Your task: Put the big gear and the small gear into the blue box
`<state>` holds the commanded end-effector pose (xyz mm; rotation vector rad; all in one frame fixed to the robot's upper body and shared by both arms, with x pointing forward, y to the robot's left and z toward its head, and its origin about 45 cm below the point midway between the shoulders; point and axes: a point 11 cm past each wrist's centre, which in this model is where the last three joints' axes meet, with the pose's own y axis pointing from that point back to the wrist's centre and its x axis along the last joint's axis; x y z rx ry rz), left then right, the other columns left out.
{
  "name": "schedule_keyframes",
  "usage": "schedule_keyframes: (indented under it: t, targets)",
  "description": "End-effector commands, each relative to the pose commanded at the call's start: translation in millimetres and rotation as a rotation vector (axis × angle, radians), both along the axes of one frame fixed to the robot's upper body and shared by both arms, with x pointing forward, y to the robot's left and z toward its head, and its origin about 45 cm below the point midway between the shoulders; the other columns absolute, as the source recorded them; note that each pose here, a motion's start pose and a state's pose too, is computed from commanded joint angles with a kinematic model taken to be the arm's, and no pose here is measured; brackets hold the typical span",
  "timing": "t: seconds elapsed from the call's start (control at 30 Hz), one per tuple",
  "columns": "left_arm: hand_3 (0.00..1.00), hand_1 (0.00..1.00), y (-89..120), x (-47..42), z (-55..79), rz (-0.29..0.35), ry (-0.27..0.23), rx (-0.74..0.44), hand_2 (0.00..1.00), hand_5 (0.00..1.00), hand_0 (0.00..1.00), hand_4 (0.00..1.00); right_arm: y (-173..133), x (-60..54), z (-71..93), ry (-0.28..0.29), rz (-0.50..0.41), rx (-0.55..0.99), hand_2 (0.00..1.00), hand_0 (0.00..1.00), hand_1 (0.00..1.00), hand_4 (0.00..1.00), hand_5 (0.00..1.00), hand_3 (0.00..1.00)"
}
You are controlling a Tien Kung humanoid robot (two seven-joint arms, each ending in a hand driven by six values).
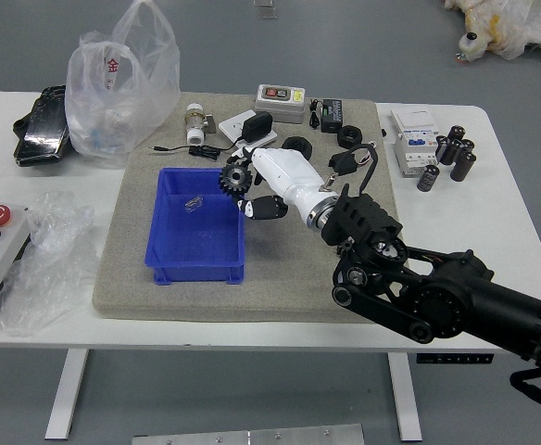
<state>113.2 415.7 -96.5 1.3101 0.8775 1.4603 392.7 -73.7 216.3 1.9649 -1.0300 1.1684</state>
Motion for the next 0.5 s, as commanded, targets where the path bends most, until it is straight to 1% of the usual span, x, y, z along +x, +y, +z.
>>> schedule_keyframes:
  t: [0.07,0.17,0.2,0.33,0.37,0.5]
  targets:
    - [0.685,0.629,0,0.6,0.3,0.000,-0.001,0.001,0.605,0.354,0.653,0.666,6,-1.1,0.2,0.005,0.022,-0.007,0.474,0.390,0.535,0.471,0.002,0.610]
    - [0.685,0.629,1,2.3,0.8,-0.003,-0.003,0.001,0.605,0.354,0.653,0.666,14,-1.6,-3.6,0.025,0.056,-0.056,0.474,0.390,0.535,0.471,0.002,0.610]
    - [0.685,0.629,1,2.6,1.0,-0.003,-0.003,0.002,0.605,0.354,0.653,0.666,15,-1.6,-4.6,0.029,0.062,-0.069,0.793,0.645,0.754,0.591,0.035,0.813]
    - [0.685,0.629,2,3.5,1.4,-0.004,-0.003,0.003,0.605,0.354,0.653,0.666,20,-2.3,-9.3,0.040,0.084,-0.124,0.793,0.645,0.754,0.591,0.035,0.813]
    - [0.684,0.629,2,3.6,1.5,-0.004,-0.002,0.003,0.604,0.354,0.653,0.666,21,-2.7,-10.6,0.045,0.088,-0.134,0.849,0.740,0.827,0.644,0.074,0.874]
    - [0.684,0.629,2,4.1,1.7,-0.005,-0.003,0.003,0.604,0.354,0.653,0.666,21,-2.9,-13.8,0.054,0.092,-0.154,0.849,0.740,0.827,0.644,0.074,0.874]
